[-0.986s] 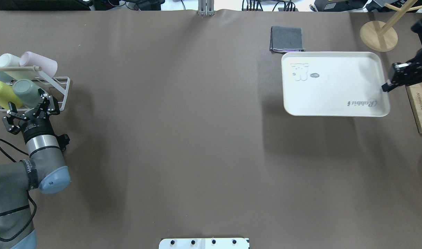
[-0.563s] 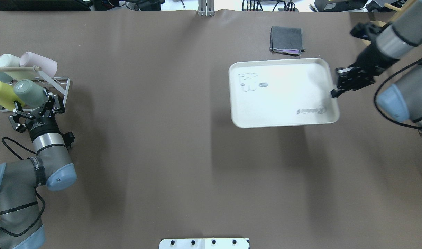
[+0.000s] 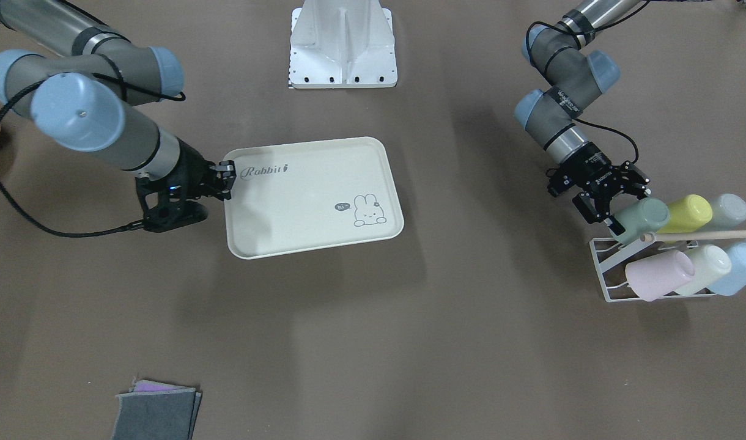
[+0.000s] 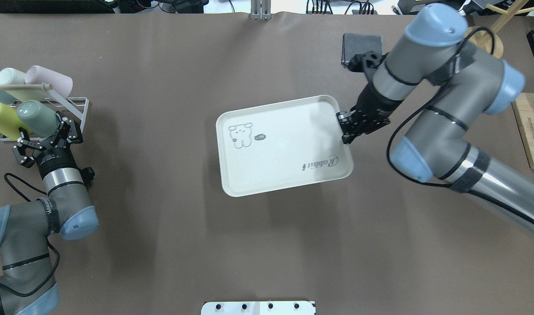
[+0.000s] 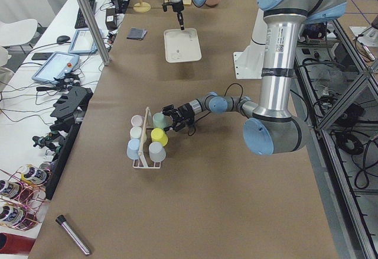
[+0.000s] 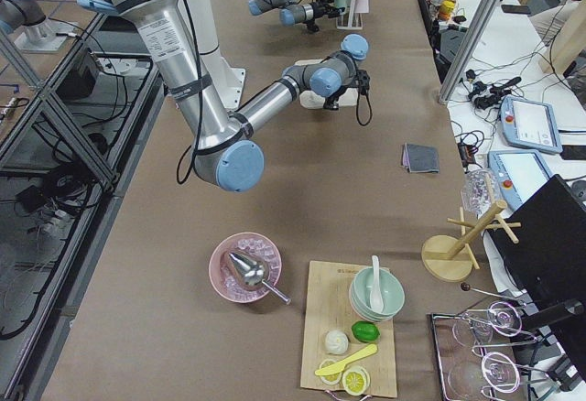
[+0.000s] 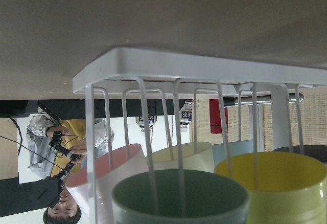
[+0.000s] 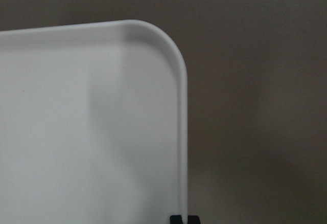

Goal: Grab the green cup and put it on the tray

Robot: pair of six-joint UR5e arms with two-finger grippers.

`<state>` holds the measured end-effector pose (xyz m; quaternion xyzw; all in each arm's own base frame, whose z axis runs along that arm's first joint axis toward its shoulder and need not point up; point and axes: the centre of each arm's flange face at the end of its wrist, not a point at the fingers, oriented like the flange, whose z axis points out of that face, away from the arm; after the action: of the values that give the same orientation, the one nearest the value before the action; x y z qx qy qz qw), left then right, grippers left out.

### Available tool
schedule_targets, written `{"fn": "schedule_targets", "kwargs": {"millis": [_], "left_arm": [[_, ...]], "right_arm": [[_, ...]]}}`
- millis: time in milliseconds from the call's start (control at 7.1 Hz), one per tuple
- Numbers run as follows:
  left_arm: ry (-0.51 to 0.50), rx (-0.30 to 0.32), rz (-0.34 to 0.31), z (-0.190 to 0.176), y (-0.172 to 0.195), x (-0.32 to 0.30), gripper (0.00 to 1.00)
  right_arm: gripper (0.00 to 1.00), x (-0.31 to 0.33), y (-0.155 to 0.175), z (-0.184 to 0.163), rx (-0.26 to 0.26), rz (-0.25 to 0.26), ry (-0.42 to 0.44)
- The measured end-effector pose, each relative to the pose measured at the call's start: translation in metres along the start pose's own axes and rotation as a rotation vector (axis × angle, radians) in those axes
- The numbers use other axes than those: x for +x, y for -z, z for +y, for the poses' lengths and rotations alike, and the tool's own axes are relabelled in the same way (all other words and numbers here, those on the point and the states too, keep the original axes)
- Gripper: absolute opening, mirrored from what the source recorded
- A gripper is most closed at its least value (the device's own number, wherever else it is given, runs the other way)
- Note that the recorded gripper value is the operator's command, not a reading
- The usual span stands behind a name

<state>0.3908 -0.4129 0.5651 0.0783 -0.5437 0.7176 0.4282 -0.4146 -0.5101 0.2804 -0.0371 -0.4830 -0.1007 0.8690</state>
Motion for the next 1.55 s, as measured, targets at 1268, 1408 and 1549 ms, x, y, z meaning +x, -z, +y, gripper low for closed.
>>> {"fn": "schedule_targets", "kwargs": {"millis": [1268, 1408, 1549], "left_arm": [[0.037, 0.004, -0.009, 0.030, -0.003, -0.011, 0.08], [0.046, 0.001, -0.009, 0.045, -0.005, -0.012, 0.08], [0.062, -0.008, -0.012, 0.062, -0.006, -0.010, 0.08]], "right_arm": [[1.00, -0.106, -0.110, 0.016, 0.059, -0.005, -0.139], [1.00, -0.102, -0.106, 0.011, 0.073, -0.002, -0.140], [1.00, -0.091, -0.091, -0.001, 0.094, -0.001, -0.141]]}}
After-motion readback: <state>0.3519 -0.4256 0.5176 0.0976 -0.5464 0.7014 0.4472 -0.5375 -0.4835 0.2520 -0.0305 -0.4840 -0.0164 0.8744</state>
